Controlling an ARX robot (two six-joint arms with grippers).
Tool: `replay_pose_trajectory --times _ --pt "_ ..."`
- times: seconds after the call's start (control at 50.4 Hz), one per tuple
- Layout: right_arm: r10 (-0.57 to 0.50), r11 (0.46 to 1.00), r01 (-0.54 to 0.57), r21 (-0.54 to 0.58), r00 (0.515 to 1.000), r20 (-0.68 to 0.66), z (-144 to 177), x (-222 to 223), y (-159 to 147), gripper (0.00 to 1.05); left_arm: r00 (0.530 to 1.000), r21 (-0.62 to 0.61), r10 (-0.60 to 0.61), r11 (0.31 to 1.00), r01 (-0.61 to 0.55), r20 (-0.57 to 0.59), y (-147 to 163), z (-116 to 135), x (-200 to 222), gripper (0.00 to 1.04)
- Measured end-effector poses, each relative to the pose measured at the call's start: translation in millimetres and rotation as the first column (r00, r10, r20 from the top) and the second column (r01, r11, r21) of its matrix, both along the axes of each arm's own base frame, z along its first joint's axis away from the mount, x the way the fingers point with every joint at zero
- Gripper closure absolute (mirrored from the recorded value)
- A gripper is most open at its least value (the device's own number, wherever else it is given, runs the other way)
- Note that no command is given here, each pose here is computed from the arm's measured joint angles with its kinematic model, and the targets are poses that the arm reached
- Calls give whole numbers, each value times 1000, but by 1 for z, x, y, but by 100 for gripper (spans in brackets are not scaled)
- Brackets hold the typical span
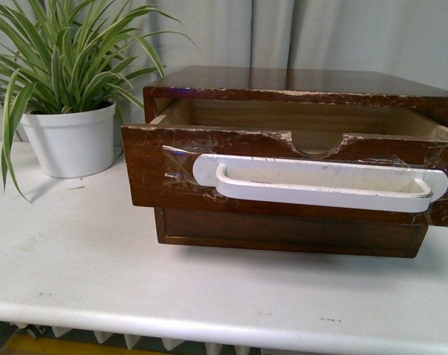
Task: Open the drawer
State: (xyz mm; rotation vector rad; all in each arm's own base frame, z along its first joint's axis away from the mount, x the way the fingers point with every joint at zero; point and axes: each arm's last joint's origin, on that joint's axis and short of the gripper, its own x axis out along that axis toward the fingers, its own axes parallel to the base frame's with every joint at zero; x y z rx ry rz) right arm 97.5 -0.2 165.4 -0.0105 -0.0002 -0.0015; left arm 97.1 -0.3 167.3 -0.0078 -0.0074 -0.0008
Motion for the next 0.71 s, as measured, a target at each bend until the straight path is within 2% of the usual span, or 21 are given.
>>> replay_pose_trajectory --times 0.059,0.119,0.714 --pt "0 1000 0 0 1000 0 0 0 0 8 1000 0 0 1000 0 0 0 0 0 13" --pt "0 1000 0 1 1000 0 0 0 0 8 1000 1 0 1000 0 0 0 0 0 5" --pt "0 1000 0 1 1000 0 0 0 0 9 1000 3 0 1000 0 0 0 0 0 6"
